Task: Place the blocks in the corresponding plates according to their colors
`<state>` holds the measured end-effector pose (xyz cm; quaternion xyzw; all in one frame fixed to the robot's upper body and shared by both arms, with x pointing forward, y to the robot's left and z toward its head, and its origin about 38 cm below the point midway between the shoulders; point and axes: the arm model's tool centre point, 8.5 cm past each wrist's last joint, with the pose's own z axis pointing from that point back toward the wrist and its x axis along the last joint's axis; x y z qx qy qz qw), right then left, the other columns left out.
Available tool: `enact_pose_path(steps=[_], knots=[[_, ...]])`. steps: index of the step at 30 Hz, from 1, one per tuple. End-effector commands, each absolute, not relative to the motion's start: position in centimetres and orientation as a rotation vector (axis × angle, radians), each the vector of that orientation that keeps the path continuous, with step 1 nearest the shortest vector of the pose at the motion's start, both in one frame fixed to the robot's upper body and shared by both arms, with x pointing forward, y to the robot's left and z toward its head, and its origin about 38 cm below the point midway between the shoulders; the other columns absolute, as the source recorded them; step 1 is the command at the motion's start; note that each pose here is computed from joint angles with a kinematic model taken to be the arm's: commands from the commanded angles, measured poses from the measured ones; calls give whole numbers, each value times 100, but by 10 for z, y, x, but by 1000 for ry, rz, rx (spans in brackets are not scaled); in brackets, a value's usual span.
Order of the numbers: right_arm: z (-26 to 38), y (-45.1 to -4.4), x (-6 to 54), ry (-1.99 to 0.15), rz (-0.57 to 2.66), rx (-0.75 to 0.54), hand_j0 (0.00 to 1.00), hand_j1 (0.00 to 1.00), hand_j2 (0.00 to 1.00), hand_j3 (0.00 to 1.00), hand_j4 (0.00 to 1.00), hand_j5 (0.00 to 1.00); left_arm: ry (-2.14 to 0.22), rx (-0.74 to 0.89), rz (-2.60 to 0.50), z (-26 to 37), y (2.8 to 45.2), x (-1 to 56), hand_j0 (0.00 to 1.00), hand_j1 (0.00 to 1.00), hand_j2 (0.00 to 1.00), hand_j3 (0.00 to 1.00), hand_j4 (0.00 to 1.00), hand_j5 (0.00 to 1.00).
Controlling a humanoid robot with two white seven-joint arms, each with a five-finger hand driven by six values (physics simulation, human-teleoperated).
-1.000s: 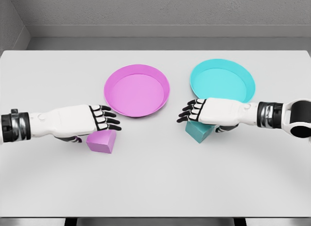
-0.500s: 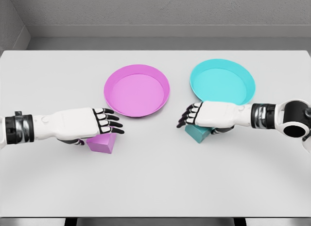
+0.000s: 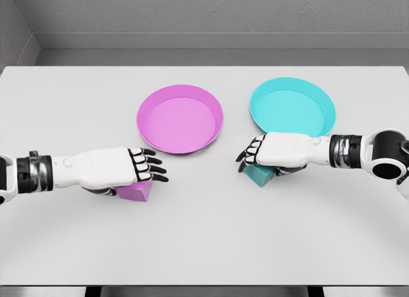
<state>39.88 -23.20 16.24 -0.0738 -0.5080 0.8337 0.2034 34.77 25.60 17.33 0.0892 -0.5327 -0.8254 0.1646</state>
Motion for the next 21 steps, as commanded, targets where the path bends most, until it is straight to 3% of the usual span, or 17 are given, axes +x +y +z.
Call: enact_pose_path(steps=[1, 15, 18, 21], knots=[[164, -233, 399, -1420, 2324, -210, 72, 72, 72, 72, 72, 72, -1520, 244, -2347, 171, 255, 347, 100, 100, 100, 100, 100, 100], [187, -234, 402, -1475, 2315, -269, 64, 64, 64, 64, 64, 64, -1473, 247, -2324, 157, 262, 356, 100, 100, 100, 100, 100, 100], [194, -237, 405, -1490, 2303, -292, 64, 64, 64, 64, 64, 64, -1456, 256, -2331, 158, 264, 358, 70, 70, 70, 70, 70, 70], [201, -236, 404, -1511, 2303, -309, 64, 64, 64, 64, 64, 64, -1435, 253, -2340, 157, 265, 359, 60, 60, 60, 60, 60, 60]])
